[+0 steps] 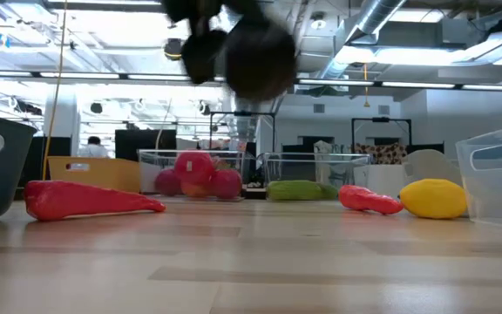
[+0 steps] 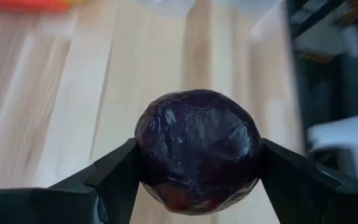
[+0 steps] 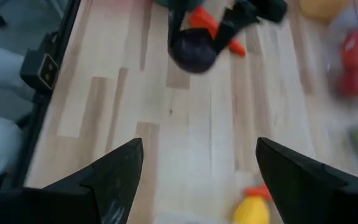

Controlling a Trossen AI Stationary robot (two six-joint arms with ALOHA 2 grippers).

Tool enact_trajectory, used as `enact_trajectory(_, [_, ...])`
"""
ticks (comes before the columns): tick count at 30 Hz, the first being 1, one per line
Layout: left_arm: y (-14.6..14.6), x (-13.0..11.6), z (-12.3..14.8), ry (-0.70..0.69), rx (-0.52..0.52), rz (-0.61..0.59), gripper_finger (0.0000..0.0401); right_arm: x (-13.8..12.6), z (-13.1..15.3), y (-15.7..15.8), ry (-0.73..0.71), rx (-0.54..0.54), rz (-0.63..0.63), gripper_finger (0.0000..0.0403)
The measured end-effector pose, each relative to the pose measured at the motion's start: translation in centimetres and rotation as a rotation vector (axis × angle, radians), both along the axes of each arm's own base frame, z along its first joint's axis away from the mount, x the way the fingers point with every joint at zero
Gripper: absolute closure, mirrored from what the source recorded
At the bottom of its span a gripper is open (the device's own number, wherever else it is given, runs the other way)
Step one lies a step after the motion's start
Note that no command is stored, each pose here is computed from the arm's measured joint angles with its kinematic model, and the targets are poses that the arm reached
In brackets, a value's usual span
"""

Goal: Sort produce into baskets
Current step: Put the purple plum into the bottom white transparent bin

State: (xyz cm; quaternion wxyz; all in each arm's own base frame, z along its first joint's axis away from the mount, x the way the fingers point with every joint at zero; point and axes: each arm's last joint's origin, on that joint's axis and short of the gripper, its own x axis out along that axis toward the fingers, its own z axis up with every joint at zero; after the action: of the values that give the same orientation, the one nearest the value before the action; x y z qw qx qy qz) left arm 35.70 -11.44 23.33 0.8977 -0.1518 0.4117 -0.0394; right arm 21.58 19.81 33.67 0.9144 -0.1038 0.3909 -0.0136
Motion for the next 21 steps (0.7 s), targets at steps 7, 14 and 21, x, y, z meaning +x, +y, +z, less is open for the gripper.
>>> enact_trajectory(7, [1.4,2.0,3.9,-0.148,-0.098,-0.072,0.0124,3.1,-1.6,0.9,-0.008,-0.197,0.188,0.0063])
enact_trajectory(14, [1.8,2.4,5.2,-0.184,-0.126,-0.116,0.0124,6.3,-3.7,1.6,-0.035,-0.420,0.294,0.0063])
enact_trajectory(21, [1.8,2.4,5.1,-0.182,-0.127,-0.117,0.0124,7.8,-3.8,1.3,-0.085,-0.576,0.277,0.0063])
